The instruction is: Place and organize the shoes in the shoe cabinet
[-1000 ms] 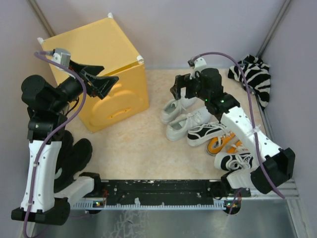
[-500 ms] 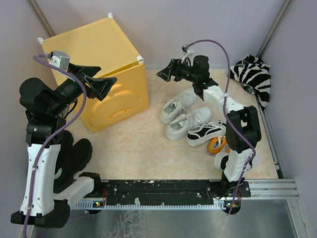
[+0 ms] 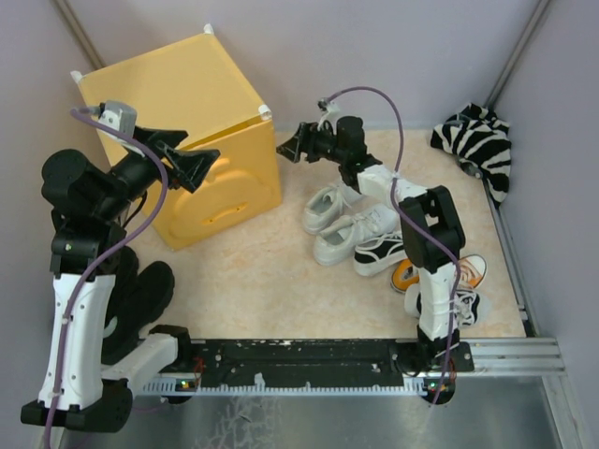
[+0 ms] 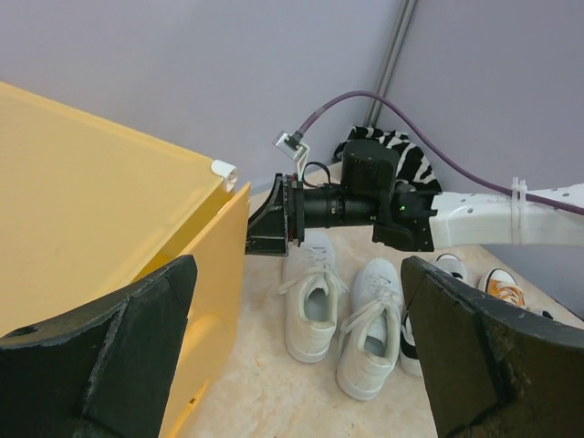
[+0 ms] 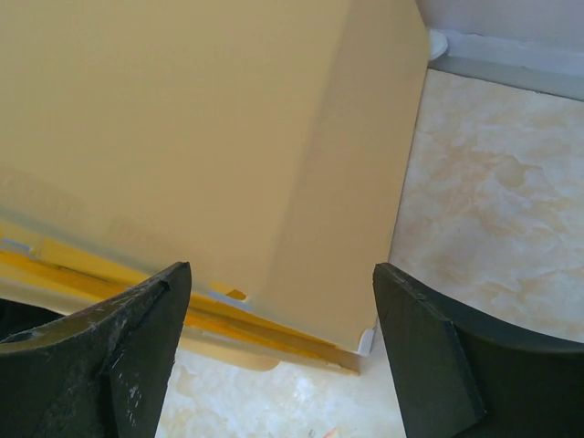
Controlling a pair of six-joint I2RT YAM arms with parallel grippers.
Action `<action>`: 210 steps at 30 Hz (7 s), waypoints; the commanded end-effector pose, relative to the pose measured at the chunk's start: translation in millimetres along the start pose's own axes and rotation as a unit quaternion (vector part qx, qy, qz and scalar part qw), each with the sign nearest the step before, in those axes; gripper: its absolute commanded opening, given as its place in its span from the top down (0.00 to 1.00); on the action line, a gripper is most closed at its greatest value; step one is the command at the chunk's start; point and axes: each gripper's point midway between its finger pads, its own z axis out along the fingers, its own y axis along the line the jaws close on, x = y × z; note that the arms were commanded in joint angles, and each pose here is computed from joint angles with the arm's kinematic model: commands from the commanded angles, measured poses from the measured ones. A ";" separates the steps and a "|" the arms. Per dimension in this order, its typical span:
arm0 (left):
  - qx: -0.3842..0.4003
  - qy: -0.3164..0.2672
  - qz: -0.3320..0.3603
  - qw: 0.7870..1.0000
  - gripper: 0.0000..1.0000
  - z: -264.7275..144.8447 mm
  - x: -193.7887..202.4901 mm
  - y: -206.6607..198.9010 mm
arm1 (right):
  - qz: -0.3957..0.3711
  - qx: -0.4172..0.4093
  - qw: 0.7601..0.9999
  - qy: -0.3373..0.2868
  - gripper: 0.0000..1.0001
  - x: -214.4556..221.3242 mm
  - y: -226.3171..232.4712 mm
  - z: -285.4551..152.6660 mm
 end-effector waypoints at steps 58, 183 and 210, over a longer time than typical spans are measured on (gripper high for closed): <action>-0.126 0.082 0.000 0.989 0.01 -34.0 55.8 38.1 | -0.109 0.388 0.905 0.133 0.24 76.4 22.3 -162.3; -0.226 0.128 0.037 0.965 0.01 -93.4 78.5 47.9 | -0.104 -0.081 0.973 0.192 0.37 150.9 271.1 -4.0; -0.271 0.048 0.025 0.961 0.01 -95.8 35.9 54.9 | -0.123 0.046 0.946 0.296 0.35 271.5 155.6 -0.1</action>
